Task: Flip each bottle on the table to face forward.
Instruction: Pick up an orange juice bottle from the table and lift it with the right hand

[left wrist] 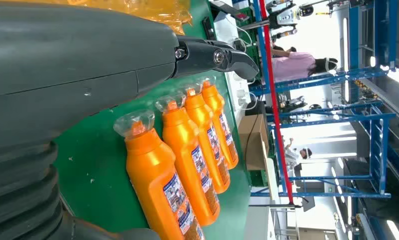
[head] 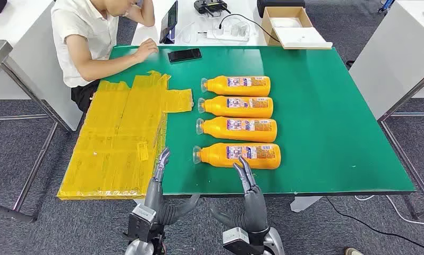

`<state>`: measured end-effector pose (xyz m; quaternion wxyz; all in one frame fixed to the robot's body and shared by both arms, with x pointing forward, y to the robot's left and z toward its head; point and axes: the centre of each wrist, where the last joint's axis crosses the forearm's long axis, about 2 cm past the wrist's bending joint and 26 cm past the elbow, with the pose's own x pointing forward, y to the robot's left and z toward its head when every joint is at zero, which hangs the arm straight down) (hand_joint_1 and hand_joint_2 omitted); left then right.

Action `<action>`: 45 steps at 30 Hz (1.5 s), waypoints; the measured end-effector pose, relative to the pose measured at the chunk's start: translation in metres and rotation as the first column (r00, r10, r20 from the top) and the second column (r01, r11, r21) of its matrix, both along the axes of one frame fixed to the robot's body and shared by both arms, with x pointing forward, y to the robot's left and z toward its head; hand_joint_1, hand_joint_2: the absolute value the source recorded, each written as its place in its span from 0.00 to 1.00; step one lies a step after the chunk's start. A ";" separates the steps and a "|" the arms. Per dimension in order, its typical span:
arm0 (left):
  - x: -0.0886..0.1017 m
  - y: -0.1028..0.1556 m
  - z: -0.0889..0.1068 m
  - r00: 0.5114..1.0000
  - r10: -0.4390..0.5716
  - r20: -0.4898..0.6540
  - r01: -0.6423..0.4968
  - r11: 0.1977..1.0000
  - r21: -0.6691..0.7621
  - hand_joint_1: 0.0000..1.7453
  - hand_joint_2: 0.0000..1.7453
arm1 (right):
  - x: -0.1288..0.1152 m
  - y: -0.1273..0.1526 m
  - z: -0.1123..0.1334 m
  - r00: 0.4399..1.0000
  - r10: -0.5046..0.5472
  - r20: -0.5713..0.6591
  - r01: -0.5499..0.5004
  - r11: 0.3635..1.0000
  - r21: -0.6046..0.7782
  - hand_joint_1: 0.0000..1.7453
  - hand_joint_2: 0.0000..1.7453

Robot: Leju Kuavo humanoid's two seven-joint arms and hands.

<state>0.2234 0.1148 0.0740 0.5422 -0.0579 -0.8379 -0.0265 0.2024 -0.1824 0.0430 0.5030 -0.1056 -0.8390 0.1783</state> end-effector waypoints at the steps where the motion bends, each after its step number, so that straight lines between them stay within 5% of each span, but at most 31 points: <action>1: 0.000 0.000 0.000 1.000 0.000 0.000 0.000 1.000 0.000 0.00 1.00 | 0.000 0.000 0.000 1.000 0.000 -0.001 0.000 1.000 0.000 0.00 1.00; 38: 0.000 -0.003 0.010 0.995 -0.099 -0.012 0.095 0.979 -0.178 0.00 1.00 | -0.003 0.000 -0.010 0.999 0.009 -0.037 -0.010 0.999 -0.031 0.00 1.00; 45: 0.001 -0.001 0.009 0.995 -0.100 -0.005 0.098 0.984 -0.146 0.00 1.00 | 0.010 -0.014 -0.005 0.997 -0.077 0.006 0.077 0.986 -0.151 0.00 1.00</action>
